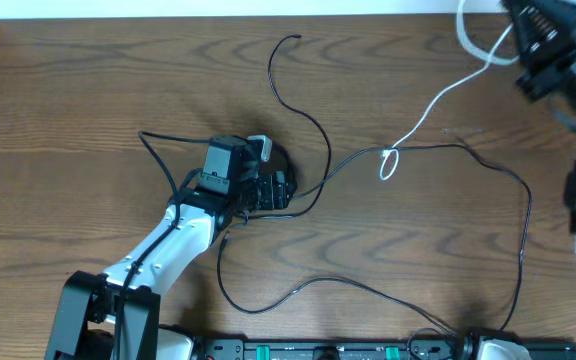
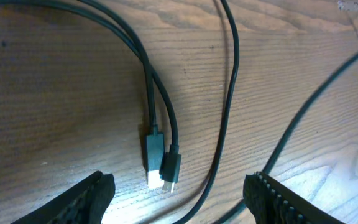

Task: Untangle cables
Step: 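Pull the white cable off the table to the upper right with the right gripper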

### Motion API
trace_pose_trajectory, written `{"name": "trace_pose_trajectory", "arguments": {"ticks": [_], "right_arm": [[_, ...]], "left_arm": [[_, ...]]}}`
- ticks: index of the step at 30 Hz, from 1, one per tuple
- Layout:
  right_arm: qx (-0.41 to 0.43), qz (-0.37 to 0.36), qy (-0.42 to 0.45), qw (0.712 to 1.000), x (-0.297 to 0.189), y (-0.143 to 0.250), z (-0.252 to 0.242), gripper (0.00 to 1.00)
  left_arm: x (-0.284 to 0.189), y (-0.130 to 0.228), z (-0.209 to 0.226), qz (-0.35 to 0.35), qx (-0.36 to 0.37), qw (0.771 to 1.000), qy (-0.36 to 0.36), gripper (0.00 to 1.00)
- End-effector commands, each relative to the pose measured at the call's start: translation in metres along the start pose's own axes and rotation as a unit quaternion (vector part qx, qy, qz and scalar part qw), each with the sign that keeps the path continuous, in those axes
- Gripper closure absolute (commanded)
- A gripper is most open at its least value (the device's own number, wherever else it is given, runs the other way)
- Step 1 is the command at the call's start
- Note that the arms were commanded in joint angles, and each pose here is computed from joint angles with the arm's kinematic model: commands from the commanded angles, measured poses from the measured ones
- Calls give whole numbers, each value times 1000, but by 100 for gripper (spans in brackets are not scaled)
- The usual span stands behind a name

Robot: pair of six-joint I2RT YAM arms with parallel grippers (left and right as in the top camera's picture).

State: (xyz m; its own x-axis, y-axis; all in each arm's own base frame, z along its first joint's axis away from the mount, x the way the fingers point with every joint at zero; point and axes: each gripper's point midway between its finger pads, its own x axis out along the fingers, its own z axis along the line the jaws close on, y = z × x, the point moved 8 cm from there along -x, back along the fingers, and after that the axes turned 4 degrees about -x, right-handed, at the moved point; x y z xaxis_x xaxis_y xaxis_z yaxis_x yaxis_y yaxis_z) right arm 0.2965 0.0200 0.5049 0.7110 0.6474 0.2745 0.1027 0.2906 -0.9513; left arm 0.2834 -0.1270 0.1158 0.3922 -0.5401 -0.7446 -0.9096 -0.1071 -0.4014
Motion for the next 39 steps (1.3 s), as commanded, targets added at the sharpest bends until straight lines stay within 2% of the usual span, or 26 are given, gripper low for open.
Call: {"name": "trace_pose_trajectory", "arguments": {"ticks": [1, 5, 16, 19, 23, 25, 26, 31, 33, 37, 39], "right_arm": [[-16, 8, 4, 1000, 1, -17, -13, 99], [-21, 18, 10, 1000, 1, -32, -34, 99], [-87, 4, 108, 990, -33, -68, -71, 99], [-154, 4, 141, 978, -46, -74, -80, 99], [-222, -18, 222, 949, -60, -87, -95, 99], [-237, -32, 257, 936, -65, -93, -99, 99], [-258, -47, 292, 920, -69, -99, -103, 99], [-317, -64, 359, 876, -77, -111, -109, 99], [-352, -74, 400, 843, -83, -118, -111, 99], [-411, -90, 435, 796, -88, -131, -107, 99], [-439, -95, 449, 772, -90, -137, -105, 99]], "left_arm": [[0, -2, -1, -2, 11, 1000, -2, 29], [0, -2, -1, -1, 11, 1000, -2, 29], [0, 12, 5, 39, 21, 999, -19, 28], [-1, 14, 8, 45, 25, 998, -30, 28], [0, 18, 19, 37, 23, 996, -75, 29], [0, 20, 20, 39, 23, 996, -78, 28], [1, 21, 21, 41, 22, 996, -79, 29], [1, 22, 21, 42, 22, 996, -79, 29], [1, 22, 21, 42, 22, 996, -79, 29], [1, 23, 22, 44, 21, 995, -83, 29], [0, 22, 27, 39, 21, 993, -108, 29]]}}
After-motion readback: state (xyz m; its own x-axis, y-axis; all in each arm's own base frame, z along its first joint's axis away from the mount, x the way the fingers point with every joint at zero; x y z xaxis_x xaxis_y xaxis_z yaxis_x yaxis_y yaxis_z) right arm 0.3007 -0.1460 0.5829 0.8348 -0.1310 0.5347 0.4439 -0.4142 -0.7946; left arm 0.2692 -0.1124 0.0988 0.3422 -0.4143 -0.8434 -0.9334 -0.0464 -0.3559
